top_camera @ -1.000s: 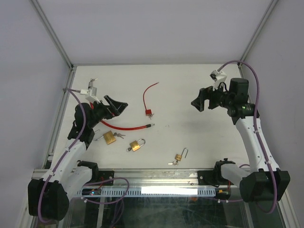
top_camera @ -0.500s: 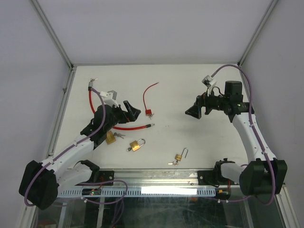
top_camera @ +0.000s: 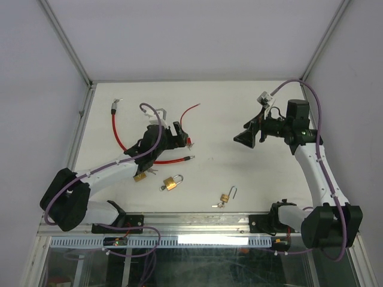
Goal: Lock with the key
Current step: Pick up the lock from the center of the board.
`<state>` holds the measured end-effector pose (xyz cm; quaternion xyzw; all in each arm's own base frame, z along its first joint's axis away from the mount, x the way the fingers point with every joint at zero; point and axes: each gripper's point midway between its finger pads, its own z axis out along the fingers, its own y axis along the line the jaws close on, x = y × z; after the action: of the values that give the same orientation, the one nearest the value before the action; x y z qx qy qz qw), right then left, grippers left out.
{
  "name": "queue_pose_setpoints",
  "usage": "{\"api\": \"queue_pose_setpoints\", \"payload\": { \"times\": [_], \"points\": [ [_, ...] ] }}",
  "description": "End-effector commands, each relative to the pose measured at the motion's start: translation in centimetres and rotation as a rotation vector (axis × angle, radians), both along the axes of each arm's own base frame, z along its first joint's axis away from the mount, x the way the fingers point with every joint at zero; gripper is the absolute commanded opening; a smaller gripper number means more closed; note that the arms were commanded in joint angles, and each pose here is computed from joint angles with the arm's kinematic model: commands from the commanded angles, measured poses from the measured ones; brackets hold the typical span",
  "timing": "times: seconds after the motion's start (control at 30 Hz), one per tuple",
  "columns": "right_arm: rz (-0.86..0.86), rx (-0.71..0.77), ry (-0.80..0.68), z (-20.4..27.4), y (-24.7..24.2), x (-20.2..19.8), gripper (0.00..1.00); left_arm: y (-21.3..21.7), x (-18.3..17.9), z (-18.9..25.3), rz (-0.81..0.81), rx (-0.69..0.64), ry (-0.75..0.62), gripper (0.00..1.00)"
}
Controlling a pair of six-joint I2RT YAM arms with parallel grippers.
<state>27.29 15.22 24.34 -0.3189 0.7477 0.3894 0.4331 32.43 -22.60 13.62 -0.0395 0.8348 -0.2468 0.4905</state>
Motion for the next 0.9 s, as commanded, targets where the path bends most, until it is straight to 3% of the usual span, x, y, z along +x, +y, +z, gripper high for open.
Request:
{"api": "queue_pose_setpoints", "payload": {
  "times": [0.0,0.1,0.3,0.47,0.87],
  "points": [
    [-0.015,0.019,-0.079,0.7,-0.2,0.2,1.00,-1.0,3.0,2.3,0.132,0.079,-0.083,0.85],
    [-0.036,0.018,-0.084,0.4,-0.5,0.4,1.00,-1.6,3.8,-0.5,0.201,0.188,0.021,0.83],
    [-0.040,0.030,-0.070,0.0,-0.5,0.4,1.00,-4.0,5.1,-1.4,0.229,0.301,0.052,0.78],
    [-0.041,0.029,-0.074,0.1,-0.5,0.4,1.00,-4.6,6.1,-2.6,0.264,0.333,0.066,0.72],
    [-0.040,0.031,-0.069,-0.1,-0.5,0.4,1.00,-5.9,6.5,-5.6,0.263,0.328,0.132,0.72]
  ]
}}
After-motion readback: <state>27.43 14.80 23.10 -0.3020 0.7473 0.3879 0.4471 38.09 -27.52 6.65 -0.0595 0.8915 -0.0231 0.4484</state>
